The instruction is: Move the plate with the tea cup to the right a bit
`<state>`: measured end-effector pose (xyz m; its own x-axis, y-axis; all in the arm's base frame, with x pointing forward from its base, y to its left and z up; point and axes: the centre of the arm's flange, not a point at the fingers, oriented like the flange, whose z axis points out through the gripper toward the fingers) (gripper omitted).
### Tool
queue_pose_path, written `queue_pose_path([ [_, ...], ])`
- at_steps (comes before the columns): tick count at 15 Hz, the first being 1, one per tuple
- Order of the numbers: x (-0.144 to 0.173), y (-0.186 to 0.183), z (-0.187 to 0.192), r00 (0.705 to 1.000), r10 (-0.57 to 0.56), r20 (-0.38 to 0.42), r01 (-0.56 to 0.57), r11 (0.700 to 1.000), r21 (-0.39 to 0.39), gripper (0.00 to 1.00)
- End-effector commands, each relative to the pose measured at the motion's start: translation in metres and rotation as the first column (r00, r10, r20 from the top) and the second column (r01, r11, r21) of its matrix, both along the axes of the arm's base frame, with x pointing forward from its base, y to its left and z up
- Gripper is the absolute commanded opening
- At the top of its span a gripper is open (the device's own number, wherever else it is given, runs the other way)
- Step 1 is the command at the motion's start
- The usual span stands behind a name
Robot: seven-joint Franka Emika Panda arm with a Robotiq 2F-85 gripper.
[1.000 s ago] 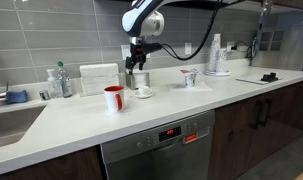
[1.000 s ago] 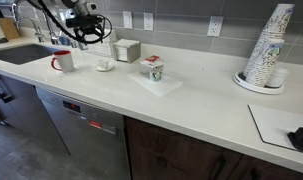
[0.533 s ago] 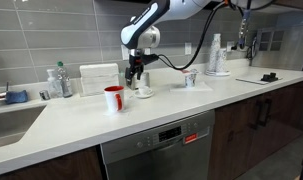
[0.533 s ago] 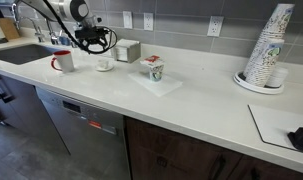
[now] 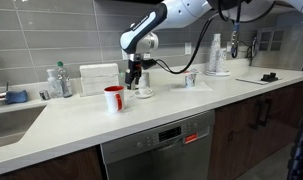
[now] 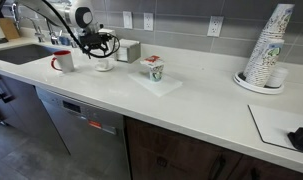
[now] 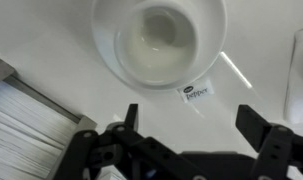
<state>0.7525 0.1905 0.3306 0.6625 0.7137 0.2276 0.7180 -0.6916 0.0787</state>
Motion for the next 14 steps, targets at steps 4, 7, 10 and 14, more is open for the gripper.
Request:
queue_pose_path([
  [4,0.021,-0.003,-0.024,0.996,0.064,-0.055,-0.064,0.998,-0.004,1.0],
  [7,0.023,-0.005,-0.031,0.994,0.085,-0.065,-0.086,0.996,-0.01,1.0],
  [10,0.025,-0.007,-0.035,0.993,0.1,-0.071,-0.101,0.995,-0.022,1.0],
  [14,0.029,-0.008,-0.039,0.99,0.134,-0.052,-0.135,0.991,-0.009,1.0],
])
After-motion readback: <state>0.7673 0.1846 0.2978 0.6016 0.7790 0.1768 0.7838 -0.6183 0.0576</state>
